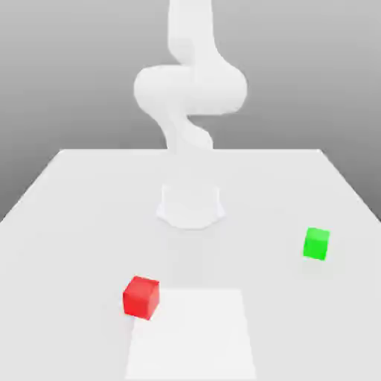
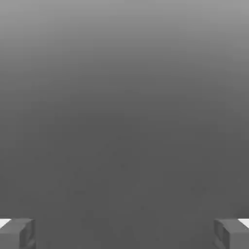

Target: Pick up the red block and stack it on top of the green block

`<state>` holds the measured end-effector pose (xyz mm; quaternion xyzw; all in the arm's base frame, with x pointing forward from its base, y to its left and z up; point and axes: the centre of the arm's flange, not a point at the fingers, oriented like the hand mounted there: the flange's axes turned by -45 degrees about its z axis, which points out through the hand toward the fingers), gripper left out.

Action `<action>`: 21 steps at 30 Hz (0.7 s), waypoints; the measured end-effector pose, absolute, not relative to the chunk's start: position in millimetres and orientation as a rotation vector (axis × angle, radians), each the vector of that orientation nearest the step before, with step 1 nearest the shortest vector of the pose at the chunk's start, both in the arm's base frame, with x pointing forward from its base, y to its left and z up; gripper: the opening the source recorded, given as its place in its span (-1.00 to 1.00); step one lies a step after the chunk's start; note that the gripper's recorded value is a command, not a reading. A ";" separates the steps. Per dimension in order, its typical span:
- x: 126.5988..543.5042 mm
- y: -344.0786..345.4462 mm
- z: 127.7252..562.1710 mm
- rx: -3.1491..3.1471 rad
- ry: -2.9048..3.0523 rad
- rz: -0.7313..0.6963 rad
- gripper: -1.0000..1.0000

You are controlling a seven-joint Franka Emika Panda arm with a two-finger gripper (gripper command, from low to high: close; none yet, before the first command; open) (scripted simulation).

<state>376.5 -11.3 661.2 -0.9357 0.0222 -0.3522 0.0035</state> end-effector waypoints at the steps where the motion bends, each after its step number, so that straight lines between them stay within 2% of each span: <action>1: 388.9 -16.8 636.5 -2.953 0.094 -1.047 0.00; 5: 421.9 -38.1 537.1 -3.017 0.187 -0.822 0.00; 9: 430.0 -57.6 437.1 -3.064 0.282 -0.595 0.00; 13: 413.6 -74.5 336.3 -3.092 0.382 -0.353 0.00; 17: 369.5 -87.1 236.6 -3.100 0.491 -0.082 0.00; 21: 354.8 -89.7 186.3 -3.099 0.520 -0.006 0.00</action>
